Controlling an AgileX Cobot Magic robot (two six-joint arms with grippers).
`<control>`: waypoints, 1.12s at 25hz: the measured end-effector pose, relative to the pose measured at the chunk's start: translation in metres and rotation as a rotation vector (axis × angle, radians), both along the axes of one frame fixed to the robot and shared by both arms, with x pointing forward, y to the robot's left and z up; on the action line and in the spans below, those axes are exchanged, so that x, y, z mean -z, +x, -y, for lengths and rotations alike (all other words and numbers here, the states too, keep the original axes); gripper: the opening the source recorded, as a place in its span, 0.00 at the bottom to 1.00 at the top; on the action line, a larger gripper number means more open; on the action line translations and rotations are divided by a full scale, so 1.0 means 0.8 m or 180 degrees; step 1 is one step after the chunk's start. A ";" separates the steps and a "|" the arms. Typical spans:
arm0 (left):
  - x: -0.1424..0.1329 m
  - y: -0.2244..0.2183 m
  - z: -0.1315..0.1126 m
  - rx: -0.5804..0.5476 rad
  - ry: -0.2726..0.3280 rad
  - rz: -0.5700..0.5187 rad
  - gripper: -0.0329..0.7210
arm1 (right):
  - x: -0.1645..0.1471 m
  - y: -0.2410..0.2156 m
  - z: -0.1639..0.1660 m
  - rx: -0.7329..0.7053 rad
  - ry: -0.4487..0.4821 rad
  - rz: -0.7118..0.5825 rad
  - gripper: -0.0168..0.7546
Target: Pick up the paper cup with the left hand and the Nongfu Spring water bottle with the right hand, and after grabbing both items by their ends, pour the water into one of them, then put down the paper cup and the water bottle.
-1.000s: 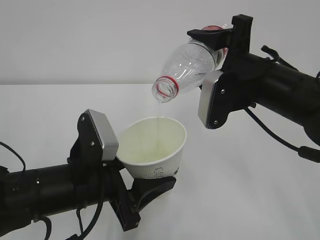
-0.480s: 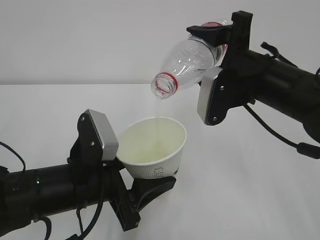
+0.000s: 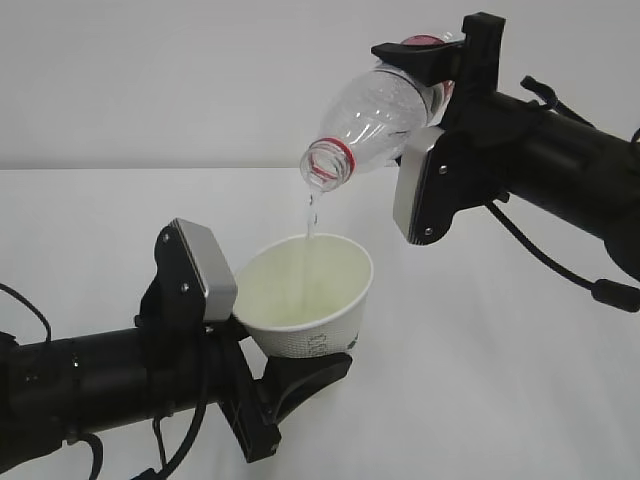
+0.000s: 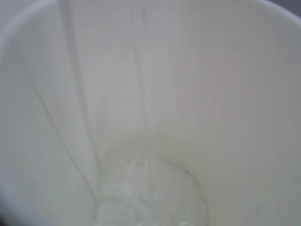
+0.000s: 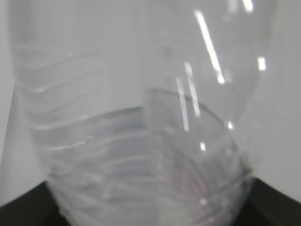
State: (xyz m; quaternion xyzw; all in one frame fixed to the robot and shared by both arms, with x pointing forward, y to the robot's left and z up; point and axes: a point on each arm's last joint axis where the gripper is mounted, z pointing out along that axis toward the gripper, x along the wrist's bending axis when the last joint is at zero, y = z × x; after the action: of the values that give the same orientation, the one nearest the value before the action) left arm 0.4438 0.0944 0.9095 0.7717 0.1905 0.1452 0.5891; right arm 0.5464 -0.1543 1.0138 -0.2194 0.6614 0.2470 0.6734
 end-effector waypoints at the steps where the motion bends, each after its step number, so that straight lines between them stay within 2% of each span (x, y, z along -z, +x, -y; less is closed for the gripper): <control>1: 0.000 0.000 0.000 0.0000 0.0000 0.0000 0.70 | 0.000 0.000 0.000 0.0000 0.0000 0.0000 0.69; 28: 0.000 0.000 0.000 -0.0001 0.0004 -0.0002 0.70 | 0.002 0.001 0.000 0.0026 -0.0061 -0.0066 0.69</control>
State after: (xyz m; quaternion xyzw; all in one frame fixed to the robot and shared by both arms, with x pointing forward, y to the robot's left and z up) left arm 0.4438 0.0945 0.9093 0.7722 0.1907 0.1452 0.5885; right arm 0.5476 -0.1546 1.0121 -0.2205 0.6715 0.2401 0.6654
